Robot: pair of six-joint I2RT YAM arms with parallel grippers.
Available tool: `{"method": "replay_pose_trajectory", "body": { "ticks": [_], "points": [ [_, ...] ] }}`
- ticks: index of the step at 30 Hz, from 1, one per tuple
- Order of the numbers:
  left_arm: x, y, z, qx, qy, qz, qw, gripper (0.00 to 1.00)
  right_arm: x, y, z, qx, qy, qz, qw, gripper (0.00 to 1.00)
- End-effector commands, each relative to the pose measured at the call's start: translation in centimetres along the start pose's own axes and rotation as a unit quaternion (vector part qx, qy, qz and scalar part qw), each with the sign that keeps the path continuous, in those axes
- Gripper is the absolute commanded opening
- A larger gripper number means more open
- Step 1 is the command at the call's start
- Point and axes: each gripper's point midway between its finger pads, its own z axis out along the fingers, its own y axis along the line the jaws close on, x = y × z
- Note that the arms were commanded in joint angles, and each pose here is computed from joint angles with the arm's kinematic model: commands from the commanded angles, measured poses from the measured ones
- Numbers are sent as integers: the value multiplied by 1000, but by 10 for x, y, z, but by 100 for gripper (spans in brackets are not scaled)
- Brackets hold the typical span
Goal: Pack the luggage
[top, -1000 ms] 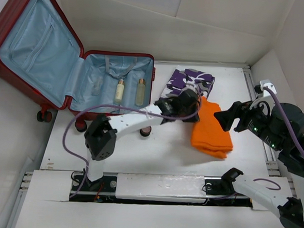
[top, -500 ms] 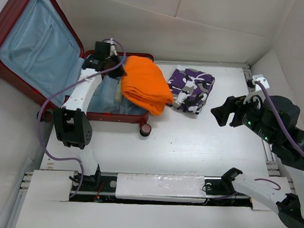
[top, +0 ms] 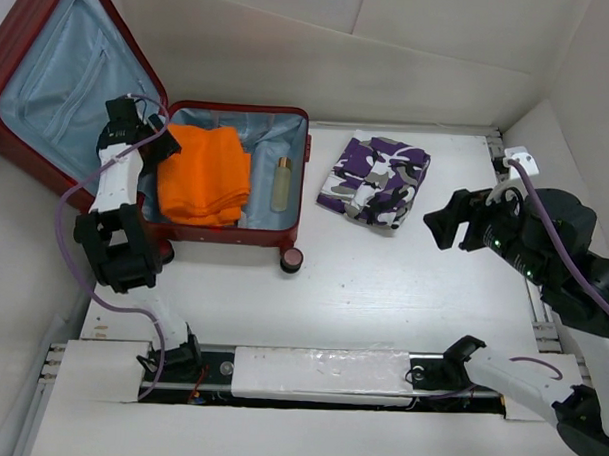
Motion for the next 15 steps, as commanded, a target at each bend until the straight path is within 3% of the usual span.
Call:
{"method": "replay_pose_trajectory", "body": {
  "ticks": [1, 3, 6, 8, 10, 11, 13, 14, 15],
  "points": [
    [-18, 1, -24, -11, -56, -12, 998, 71, -11, -2, 1, 9, -18, -6, 1000, 77],
    [-32, -8, -45, 0, -89, -35, 995, 86, -11, -4, 4, 15, -14, -11, 1000, 77],
    [-53, -27, -93, 36, -150, -61, 986, 89, 2, -6, 12, 19, 4, -15, 1000, 77],
    [-47, -60, -131, 89, -180, -58, 978, 89, 11, -7, 14, 22, 13, -17, 1000, 77],
    [-34, -107, -152, 153, -185, -27, 970, 100, 18, -9, 15, 24, 21, -19, 999, 77],
    [-1, -148, -154, 189, -153, 3, 970, 100, 23, -10, 17, 24, 22, -19, 999, 77],
    [34, -194, -164, 228, -129, 26, 965, 100, 31, -13, 19, 31, 30, -21, 999, 73],
    [81, -236, -160, 264, -88, 49, 959, 100, 39, -14, 25, 33, 40, -23, 998, 57],
    [106, -252, -158, 277, -63, 67, 957, 100, 43, -15, 27, 35, 46, -25, 998, 49]
  ]
}}
